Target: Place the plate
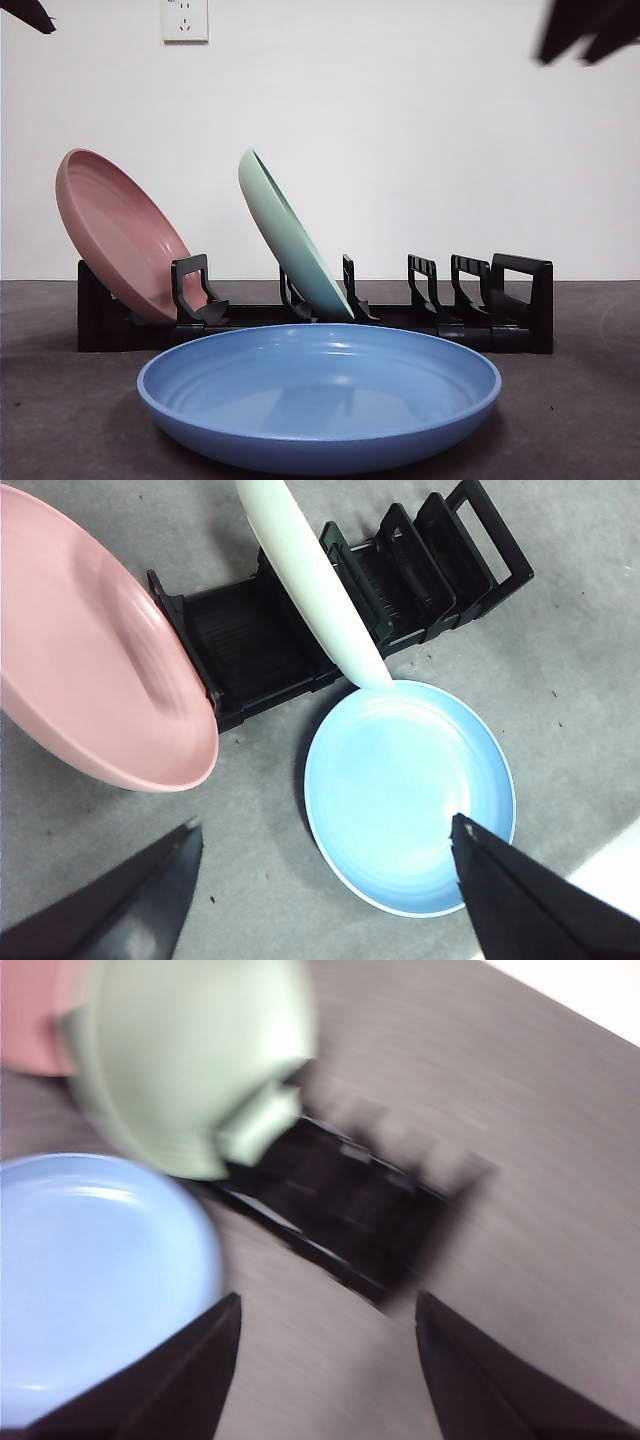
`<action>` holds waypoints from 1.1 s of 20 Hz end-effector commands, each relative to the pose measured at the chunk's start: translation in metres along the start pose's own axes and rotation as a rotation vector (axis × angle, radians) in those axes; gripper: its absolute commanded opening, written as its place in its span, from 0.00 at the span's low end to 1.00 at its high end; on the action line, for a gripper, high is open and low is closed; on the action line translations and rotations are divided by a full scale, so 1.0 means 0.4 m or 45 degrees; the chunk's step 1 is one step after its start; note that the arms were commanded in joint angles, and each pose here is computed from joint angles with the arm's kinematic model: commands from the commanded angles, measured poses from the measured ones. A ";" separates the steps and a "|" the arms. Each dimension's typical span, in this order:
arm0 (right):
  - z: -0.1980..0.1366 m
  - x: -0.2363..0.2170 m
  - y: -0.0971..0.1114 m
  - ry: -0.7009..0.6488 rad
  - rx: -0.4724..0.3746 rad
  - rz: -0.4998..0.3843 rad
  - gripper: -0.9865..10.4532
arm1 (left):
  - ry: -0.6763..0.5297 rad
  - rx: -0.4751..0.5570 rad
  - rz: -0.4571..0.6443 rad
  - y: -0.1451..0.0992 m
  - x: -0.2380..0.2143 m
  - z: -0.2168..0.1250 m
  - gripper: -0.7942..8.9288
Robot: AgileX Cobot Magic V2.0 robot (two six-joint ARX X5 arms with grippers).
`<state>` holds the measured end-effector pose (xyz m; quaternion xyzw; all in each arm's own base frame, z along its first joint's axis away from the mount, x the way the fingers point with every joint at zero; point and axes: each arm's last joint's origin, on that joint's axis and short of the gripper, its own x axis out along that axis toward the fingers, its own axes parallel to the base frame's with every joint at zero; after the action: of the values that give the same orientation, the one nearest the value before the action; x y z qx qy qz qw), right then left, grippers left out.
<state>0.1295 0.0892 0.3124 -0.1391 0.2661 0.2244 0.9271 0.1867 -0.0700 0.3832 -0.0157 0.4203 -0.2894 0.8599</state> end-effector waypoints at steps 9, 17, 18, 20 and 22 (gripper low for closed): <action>-0.055 -0.071 -0.086 -0.020 0.205 -0.158 0.33 | -0.173 -0.253 0.204 0.009 -0.005 0.035 0.49; -0.055 -0.071 -0.086 -0.020 0.205 -0.159 0.33 | -0.081 -0.317 0.437 0.054 0.093 0.119 0.49; -0.055 -0.071 -0.086 -0.020 0.204 -0.159 0.33 | -0.042 -0.321 0.472 0.064 0.116 0.130 0.49; -0.055 -0.071 -0.086 -0.020 0.203 -0.160 0.33 | 0.003 -0.320 0.548 0.081 0.155 0.148 0.49; -0.055 -0.071 -0.086 -0.020 0.203 -0.160 0.33 | 0.033 -0.293 0.596 0.095 0.188 0.158 0.49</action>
<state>0.1145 0.0408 0.3133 -0.0826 0.2697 0.1442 0.9485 0.2840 -0.0878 0.3545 -0.0200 0.4634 -0.0271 0.8855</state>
